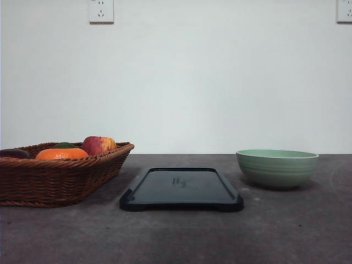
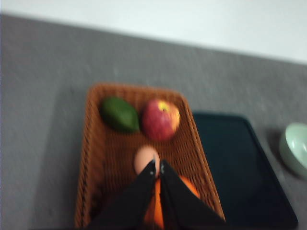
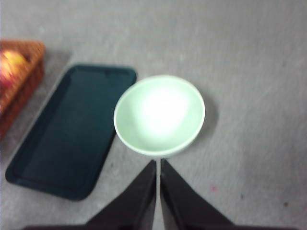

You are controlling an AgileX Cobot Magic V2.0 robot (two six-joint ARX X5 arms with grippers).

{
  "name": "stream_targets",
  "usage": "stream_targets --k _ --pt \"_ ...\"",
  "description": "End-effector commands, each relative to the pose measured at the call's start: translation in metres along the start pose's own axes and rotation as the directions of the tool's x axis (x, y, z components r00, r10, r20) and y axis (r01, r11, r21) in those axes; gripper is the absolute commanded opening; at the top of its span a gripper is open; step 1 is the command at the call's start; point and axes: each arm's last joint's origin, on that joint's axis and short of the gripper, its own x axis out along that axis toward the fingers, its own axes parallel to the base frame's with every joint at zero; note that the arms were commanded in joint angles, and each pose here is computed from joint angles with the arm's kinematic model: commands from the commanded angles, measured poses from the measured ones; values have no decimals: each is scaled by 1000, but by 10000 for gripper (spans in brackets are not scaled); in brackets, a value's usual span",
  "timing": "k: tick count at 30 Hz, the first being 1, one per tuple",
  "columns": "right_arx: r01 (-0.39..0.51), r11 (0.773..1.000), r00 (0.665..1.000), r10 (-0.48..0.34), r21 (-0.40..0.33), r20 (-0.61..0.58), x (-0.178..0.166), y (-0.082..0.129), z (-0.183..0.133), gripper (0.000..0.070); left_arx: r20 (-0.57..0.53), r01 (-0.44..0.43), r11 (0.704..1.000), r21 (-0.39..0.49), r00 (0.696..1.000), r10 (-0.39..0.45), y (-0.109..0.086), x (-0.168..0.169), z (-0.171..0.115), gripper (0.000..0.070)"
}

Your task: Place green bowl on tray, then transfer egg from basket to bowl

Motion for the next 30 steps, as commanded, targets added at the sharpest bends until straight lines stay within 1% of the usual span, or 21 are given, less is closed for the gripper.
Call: stream_targets --k 1,4,7,9,11,12,13,14,15,16,17,18,22,26,30 --pt "-19 1000 1000 19 -11 -16 2 1 6 5 -32 20 1000 16 999 -20 -3 2 11 1" --pt "-39 999 997 39 6 -70 8 0 7 5 -121 18 1000 13 992 -16 -5 11 20 1" --pt "-36 999 995 37 14 -96 12 -1 8 5 -188 16 1000 25 982 -11 -6 19 27 0" --pt "-36 999 995 37 12 -97 13 -1 8 6 -201 20 999 40 980 -11 -6 23 29 1" --pt "-36 999 995 36 6 -98 13 -1 8 42 -200 22 999 46 980 -12 -6 25 30 2" --pt "-35 999 994 36 7 -100 13 -1 8 148 -199 22 999 46 980 -12 -6 25 30 30" --pt "-35 999 994 35 9 -103 13 -1 7 258 -198 22 999 46 980 -12 -6 25 30 81" --pt "-34 999 994 35 13 -106 13 -1 7 369 -198 21 999 46 980 -12 -6 25 30 155" --pt "-32 999 994 34 23 -108 13 -1 7 402 -199 21 999 46 980 -12 -6 25 30 235" --pt "-31 999 993 34 33 -110 13 -1 7 417 -199 21 999 46 980 -11 -6 25 30 307" --pt "-30 999 993 34 43 -111 13 -1 7 415 -200 21 999 46 980 -11 -6 25 30 370" --pt "-26 998 993 32 57 -114 13 -2 7 403 -200 21 999 46 980 -11 -6 25 30 382" --pt "-12 995 988 26 96 -152 16 -3 9 323 -201 21 999 45 980 -11 -6 25 30 385" --pt "13 993 963 18 116 -270 28 -6 20 320 -201 20 999 44 979 -11 -6 25 30 385" --pt "33 995 923 7 98 -384 51 -11 38 320 -203 20 999 44 979 -11 -6 25 30 385"
